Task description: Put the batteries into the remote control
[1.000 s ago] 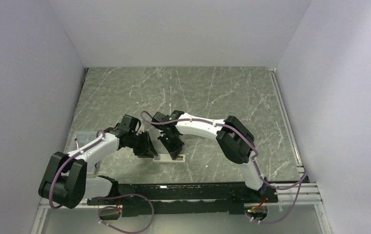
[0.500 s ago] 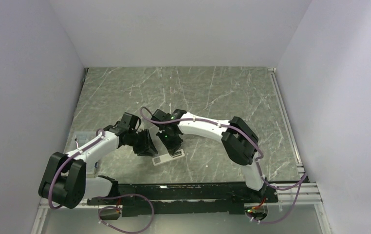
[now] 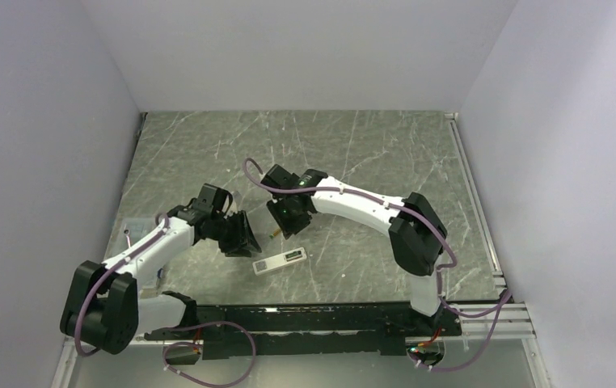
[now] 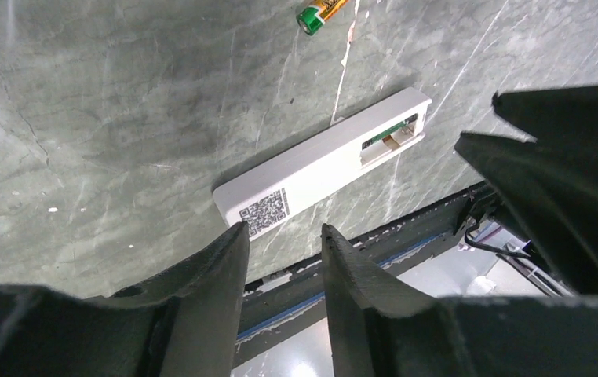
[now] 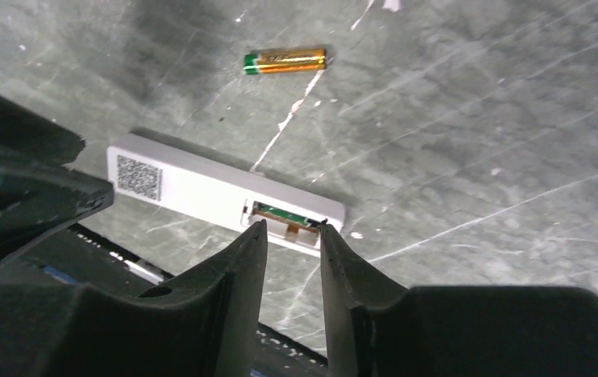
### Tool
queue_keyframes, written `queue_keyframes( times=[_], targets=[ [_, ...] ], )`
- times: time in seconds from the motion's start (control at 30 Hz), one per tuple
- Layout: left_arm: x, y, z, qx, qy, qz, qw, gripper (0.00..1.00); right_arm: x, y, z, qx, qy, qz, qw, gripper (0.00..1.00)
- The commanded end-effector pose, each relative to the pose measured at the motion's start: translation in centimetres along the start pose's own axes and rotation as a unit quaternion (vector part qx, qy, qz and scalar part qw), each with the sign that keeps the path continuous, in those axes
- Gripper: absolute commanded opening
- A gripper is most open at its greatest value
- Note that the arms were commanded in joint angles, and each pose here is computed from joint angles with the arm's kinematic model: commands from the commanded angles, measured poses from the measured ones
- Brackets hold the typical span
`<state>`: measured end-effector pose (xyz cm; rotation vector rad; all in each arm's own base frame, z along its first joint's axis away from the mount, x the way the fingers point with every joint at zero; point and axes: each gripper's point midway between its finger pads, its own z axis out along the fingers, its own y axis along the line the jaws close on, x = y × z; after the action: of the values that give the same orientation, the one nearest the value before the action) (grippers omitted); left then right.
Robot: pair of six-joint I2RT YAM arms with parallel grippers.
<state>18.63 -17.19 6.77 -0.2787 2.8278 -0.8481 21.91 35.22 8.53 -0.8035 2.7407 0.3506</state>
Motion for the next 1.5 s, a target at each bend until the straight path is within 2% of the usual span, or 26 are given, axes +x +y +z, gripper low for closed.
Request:
queue_keyframes(
  times=[0.0, 0.37, 0.6, 1.0, 1.1, 1.47],
  targets=[
    [-0.1, -1.1, -1.1, 0.013, -0.008, -0.008, 1.000, 0.46, -2.8, -1.0, -1.0, 0.009, -0.049, -0.021, 0.999, 0.36],
    [2.4, -2.6, -1.8, 0.057, 0.036, -0.070, 0.995, 0.62, -5.6, 0.4, 0.7, -0.047, -0.081, -0.080, 0.992, 0.50],
    [3.9, -3.5, -0.9, 0.078, 0.063, -0.102, 0.990, 0.69, -6.7, -0.1, 2.6, -0.067, -0.093, -0.083, 0.990, 0.54],
    [4.5, -3.9, 1.0, 0.084, 0.071, -0.144, 0.983, 0.84, -6.5, -1.0, 4.0, -0.077, -0.071, -0.011, 0.994, 0.56],
    [4.5, -3.8, 1.5, 0.082, 0.073, -0.151, 0.982, 0.92, -5.4, -0.7, 4.3, -0.090, -0.055, 0.011, 0.994, 0.57],
    [4.7, -2.7, 2.5, 0.060, 0.075, -0.162, 0.982, 0.94, -5.1, 0.2, 5.0, -0.128, -0.044, 0.050, 0.989, 0.59]
  ],
)
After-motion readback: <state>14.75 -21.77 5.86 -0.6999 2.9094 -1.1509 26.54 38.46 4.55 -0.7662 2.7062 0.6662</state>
